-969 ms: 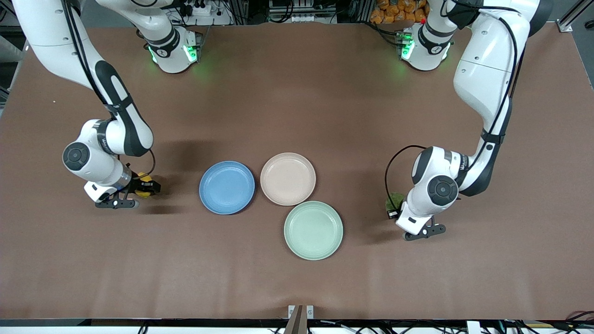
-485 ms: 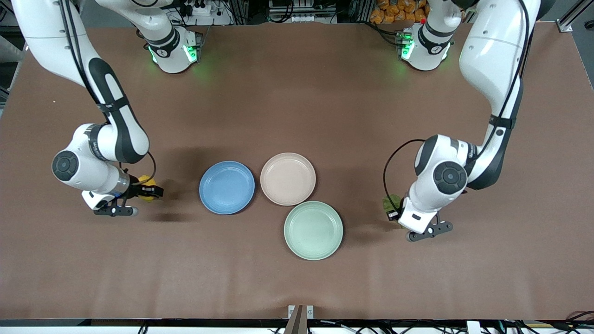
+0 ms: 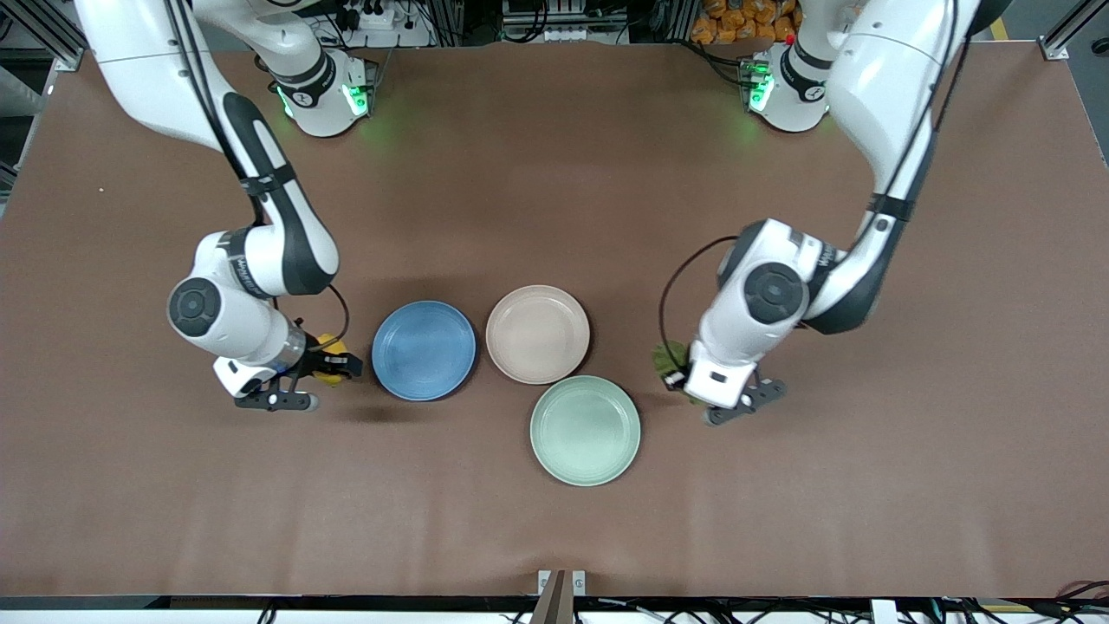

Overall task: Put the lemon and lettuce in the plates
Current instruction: 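Carry the lemon over the blue plate while the left gripper carries lettuce, then lower the lettuce onto the beige plate and open the left gripper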

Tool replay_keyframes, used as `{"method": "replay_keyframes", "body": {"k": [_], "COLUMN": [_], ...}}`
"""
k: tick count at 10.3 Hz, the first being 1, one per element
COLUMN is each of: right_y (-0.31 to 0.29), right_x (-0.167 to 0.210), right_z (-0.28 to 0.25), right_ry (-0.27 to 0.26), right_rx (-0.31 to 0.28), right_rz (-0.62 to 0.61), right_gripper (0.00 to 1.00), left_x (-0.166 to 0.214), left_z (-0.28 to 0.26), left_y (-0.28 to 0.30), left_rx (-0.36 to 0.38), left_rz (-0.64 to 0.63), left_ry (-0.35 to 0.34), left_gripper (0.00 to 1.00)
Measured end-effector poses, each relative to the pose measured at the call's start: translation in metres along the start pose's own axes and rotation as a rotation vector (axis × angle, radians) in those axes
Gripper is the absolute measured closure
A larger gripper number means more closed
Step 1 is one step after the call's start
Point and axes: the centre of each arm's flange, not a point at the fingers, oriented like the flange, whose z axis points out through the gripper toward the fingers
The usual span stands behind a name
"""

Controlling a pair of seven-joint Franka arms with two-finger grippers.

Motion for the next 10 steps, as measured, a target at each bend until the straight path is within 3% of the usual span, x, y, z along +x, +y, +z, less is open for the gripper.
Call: {"method": "replay_keyframes", "body": {"k": [3,6,10], "right_y": [-0.05,-0.074,-0.082], "right_x": [-0.006,-0.009,-0.012], "right_z": [0.015,0.031,0.045], "right_ry": [-0.006,-0.008,-0.002], "right_rx": [0.0,-0.003,-0.004], "right_rz": [0.004,-0.002,-0.016], "right_gripper": [0.42,0.42,0.43], "left_x": [-0.062,-0.087,-0.12], "left_z": [0.001,0.001,-0.003], "left_y": [0.043,0.059,0.089], "left_rx": [-0.006,-0.014,-0.125], "left_rz": [-0.012,0.015,-0.047], "left_ry": [-0.012,-0.014,0.018], "left_gripper": [0.96,0.96,0.96]}}
